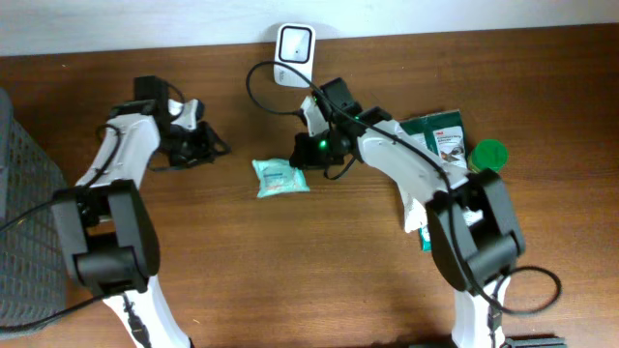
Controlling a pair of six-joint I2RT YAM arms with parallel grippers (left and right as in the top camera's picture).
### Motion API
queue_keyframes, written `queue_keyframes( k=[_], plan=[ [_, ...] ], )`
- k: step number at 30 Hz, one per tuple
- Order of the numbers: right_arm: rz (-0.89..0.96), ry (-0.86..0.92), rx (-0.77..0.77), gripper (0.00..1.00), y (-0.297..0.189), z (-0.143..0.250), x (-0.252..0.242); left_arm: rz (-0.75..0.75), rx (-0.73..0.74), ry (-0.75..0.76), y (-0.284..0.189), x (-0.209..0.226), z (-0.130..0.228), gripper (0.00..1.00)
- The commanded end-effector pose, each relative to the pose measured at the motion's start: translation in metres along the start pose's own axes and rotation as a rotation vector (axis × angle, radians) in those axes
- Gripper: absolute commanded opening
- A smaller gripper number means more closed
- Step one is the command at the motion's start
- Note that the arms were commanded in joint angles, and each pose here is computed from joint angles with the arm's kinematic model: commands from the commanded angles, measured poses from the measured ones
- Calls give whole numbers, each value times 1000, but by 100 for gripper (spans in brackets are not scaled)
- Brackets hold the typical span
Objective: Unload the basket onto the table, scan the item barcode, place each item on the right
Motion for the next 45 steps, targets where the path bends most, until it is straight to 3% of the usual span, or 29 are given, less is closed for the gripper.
queue_keyframes(
  k=[1,6,7,8,9,10,11,12,15,21,34,41,45],
  plan=[
    [203,-99,-102,4,-28,-6,2,-74,-71,-31,-24,22,-10,37],
    [532,-234,-212,4,-37,-5,13,-147,-84,-41,-26,33,-12,42],
    [512,-225,-199,15,-36,-5,11,-146,-78,-40,-26,32,-11,42],
    [477,-193,-186,40,-36,-5,7,-142,-68,-40,-24,30,-9,39],
    [421,-159,-165,52,-35,-7,1,-137,-61,-39,-23,29,-7,34],
    [302,-112,-126,60,-34,-11,-11,-122,-49,-33,-19,24,-5,23],
    [212,-68,-96,60,-32,-13,-24,-97,-28,-38,-12,15,0,8],
    [123,-30,-66,61,-29,-15,-34,-96,-16,-56,-7,9,3,0],
    [-78,64,12,62,-11,-14,-62,-75,31,-28,13,-26,14,0],
    [-170,92,78,61,21,-5,-74,-61,55,-5,35,-63,27,0],
    [-162,115,104,61,51,3,-65,-71,110,-68,66,-47,48,0],
    [-159,139,142,45,64,13,-48,-73,118,-63,74,-46,49,0],
    [-159,166,167,29,77,19,-42,-73,118,-63,74,-46,49,0]
  ],
)
Point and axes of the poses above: each gripper's point midway between its finger pads, its own y axis out along the fingers, its own x axis along the line the jaws close on, z = x × y, the point moved 7 cm from there along -y, back along the fingers
